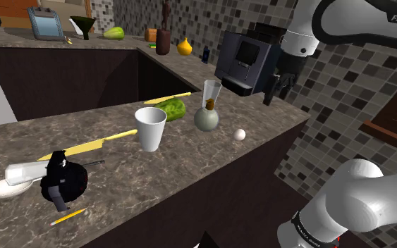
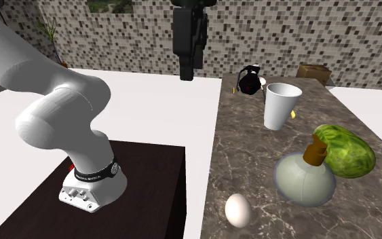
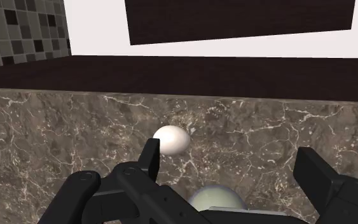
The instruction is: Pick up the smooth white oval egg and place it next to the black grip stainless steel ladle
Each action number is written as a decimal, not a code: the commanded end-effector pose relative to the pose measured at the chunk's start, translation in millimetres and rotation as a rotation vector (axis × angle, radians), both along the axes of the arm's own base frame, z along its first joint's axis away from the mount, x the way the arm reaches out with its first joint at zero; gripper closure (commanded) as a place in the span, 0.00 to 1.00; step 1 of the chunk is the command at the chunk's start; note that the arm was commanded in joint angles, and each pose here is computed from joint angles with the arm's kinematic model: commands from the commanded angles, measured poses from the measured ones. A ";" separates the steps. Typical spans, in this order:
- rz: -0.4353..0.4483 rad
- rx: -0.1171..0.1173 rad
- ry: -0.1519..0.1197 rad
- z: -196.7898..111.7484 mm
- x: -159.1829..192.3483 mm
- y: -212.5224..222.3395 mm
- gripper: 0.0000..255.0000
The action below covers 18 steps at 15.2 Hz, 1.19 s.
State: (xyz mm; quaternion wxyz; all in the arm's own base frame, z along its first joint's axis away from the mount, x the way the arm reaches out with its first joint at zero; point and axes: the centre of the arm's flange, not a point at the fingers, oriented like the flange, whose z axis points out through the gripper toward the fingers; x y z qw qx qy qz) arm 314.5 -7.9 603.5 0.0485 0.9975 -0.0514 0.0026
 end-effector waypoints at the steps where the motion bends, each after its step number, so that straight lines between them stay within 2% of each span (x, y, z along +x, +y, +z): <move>1: 0.000 0.000 0.000 0.0 0.0 0.0 0.00; 18: -0.615 0.029 -0.202 -193.8 68.9 -68.6 0.00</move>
